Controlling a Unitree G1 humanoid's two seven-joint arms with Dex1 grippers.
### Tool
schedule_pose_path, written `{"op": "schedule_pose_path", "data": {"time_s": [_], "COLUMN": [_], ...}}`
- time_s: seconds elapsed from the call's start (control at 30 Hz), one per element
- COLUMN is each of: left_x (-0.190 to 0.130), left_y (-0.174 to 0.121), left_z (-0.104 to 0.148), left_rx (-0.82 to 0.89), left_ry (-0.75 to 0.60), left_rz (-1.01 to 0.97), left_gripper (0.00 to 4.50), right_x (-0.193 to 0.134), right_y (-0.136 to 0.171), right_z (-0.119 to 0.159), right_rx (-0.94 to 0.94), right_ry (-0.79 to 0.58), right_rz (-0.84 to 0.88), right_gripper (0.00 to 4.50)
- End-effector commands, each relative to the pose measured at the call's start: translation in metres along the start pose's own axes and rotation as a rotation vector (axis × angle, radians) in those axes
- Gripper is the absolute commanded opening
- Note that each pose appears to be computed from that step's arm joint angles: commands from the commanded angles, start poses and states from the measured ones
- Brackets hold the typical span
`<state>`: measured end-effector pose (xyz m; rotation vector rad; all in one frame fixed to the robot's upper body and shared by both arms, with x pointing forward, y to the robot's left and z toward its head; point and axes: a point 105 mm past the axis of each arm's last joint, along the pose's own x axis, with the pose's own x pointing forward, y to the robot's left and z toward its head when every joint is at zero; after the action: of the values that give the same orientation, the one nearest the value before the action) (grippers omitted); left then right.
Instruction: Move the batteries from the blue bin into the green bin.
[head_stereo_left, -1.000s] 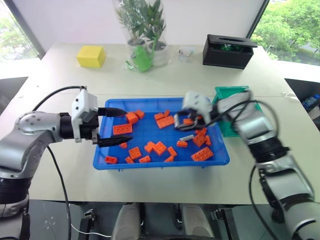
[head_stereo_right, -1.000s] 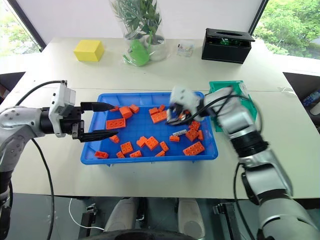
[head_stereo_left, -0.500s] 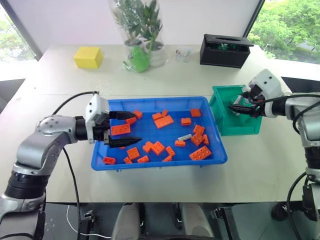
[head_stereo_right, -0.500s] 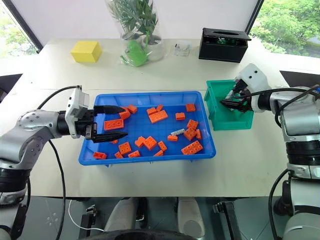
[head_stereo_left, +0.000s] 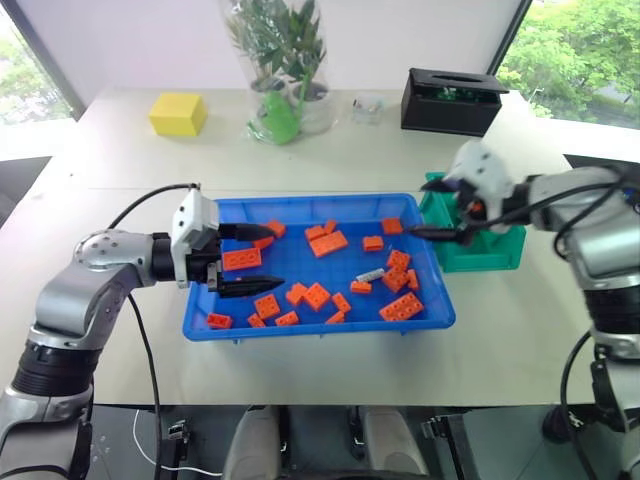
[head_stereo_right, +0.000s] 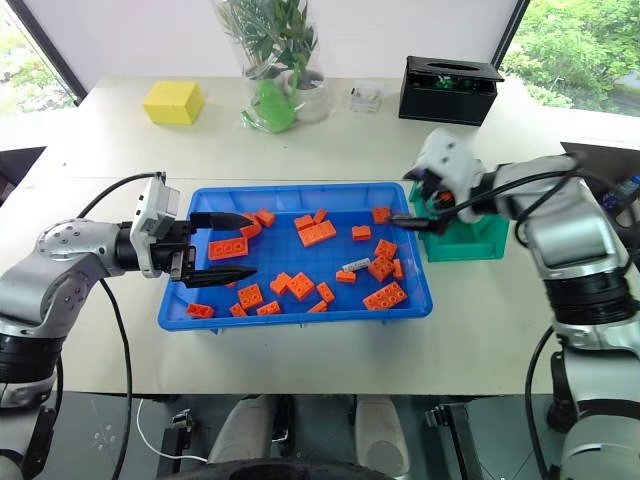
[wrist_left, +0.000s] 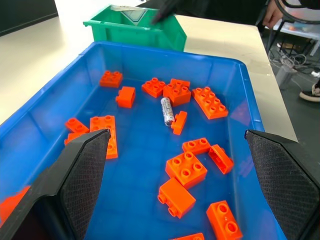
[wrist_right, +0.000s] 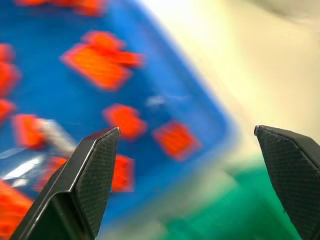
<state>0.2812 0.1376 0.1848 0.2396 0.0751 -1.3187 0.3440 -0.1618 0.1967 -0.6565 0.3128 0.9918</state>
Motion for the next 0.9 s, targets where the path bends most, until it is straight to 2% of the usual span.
{"op": "schedule_pose_path", "data": {"time_s": [0.03,0.17,0.33,0.43,0.63,0.67,0.9], "left_x": [0.001,-0.001,-0.003,-0.004,-0.007,-0.007,-0.009], "left_y": [-0.001,-0.001,-0.003,-0.005,-0.007,-0.007,0.000], "left_z": [0.008,0.007,0.010,0.009,0.008,0.009,0.013], "left_rx": [0.042,0.040,0.058,0.067,0.058,0.059,0.066], "left_ry": [-0.012,0.010,-0.004,-0.005,-0.006,-0.006,-0.012], "left_rz": [0.001,0.010,0.016,0.028,0.043,0.046,0.058], "left_gripper": [4.50,4.50,4.50,4.50,4.50,4.50,4.50], "right_x": [0.014,0.029,0.044,0.050,0.063,0.065,0.063], "right_y": [0.016,0.031,0.033,0.033,0.042,0.043,0.047], "right_z": [0.006,-0.006,-0.014,-0.017,-0.022,-0.022,-0.017], "right_rx": [-0.144,-0.232,-0.291,-0.312,-0.344,-0.343,-0.315], "right_ry": [0.033,0.089,0.124,0.137,0.140,0.139,0.113], "right_rz": [0.101,0.216,0.284,0.316,0.377,0.380,0.389], "right_gripper": [4.44,4.44,4.44,3.58,0.40,0.04,0.04]}}
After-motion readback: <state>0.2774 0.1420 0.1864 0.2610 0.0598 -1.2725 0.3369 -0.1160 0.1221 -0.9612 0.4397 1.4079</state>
